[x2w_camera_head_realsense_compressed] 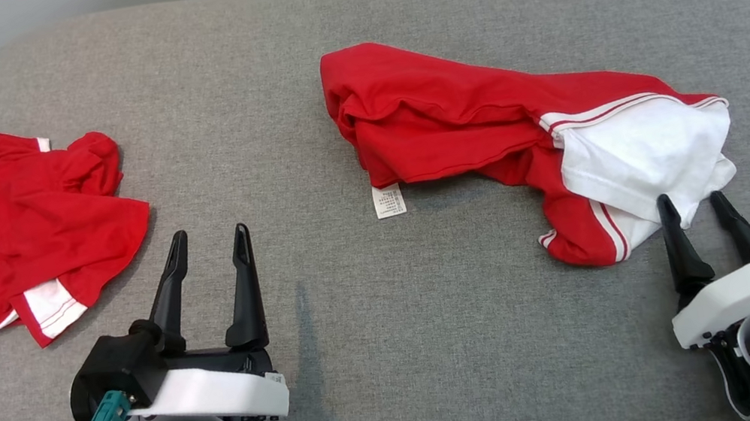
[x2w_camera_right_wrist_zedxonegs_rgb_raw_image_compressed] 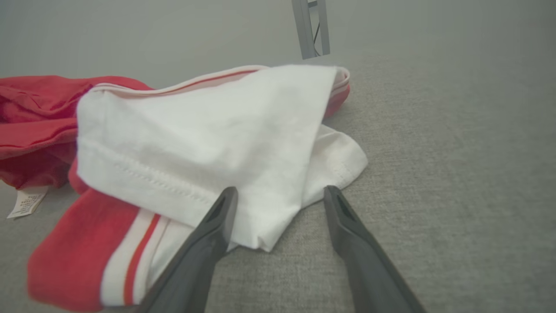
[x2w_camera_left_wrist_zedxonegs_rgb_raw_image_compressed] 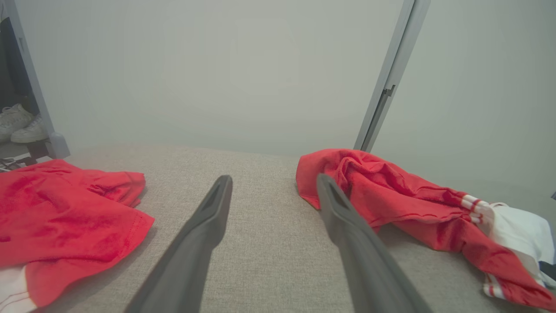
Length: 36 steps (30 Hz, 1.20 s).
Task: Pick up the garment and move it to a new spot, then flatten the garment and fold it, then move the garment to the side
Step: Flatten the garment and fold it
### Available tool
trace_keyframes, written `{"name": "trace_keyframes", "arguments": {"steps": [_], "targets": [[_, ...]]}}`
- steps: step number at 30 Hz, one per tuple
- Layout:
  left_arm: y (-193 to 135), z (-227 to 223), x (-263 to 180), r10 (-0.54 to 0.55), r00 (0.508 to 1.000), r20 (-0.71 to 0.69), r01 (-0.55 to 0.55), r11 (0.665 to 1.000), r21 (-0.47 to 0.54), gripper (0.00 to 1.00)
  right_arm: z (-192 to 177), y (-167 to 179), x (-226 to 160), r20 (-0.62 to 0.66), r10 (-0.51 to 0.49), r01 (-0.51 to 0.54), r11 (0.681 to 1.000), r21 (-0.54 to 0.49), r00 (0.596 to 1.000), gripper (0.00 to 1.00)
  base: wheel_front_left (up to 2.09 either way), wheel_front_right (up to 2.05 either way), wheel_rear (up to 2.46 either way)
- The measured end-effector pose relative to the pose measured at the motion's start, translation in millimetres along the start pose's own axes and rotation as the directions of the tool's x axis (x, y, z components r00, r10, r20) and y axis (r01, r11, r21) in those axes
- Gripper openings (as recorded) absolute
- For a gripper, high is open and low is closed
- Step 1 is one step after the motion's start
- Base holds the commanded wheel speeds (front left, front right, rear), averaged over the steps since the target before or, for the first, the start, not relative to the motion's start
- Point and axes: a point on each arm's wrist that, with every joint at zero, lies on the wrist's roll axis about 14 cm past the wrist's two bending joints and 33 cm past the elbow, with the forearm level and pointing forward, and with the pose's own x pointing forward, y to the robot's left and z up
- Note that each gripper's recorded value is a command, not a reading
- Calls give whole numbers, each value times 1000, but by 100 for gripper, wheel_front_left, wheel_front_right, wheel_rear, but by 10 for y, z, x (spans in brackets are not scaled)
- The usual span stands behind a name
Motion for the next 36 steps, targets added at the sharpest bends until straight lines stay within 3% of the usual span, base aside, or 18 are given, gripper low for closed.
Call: {"name": "trace_keyframes", "arguments": {"steps": [1,2,3,4,8,16,26,36], "targets": [[2,-4,3,0,1000,-1,0,1000,1,100,-2,20,16,-1,5,-5,1000,7,1000,93,0,0,0],[3,-1,8,0,1000,0,0,1000,1,100,-11,41,32,-4,9,-9,1000,16,1000,40,0,0,0],[8,0,12,2,1000,0,-2,1000,3,100,-18,67,46,-7,17,-17,1000,18,1000,14,0,0,0],[15,-5,11,4,1000,-2,-4,1000,4,100,-24,88,55,-10,23,-23,1000,19,1000,0,0,0,0],[32,-5,7,8,1000,-3,-8,1000,10,100,54,139,84,14,35,-35,999,40,999,0,0,0,0],[-54,36,10,-14,1000,10,14,1000,2,100,600,57,47,175,5,-20,996,86,985,0,0,0,0],[-207,161,-91,-51,998,43,52,998,-23,100,1768,62,-30,432,43,-76,995,60,901,0,0,0,0],[-149,203,-218,-29,998,53,31,999,-41,100,2308,-43,70,435,64,-56,998,-30,898,0,0,0,0]]}}
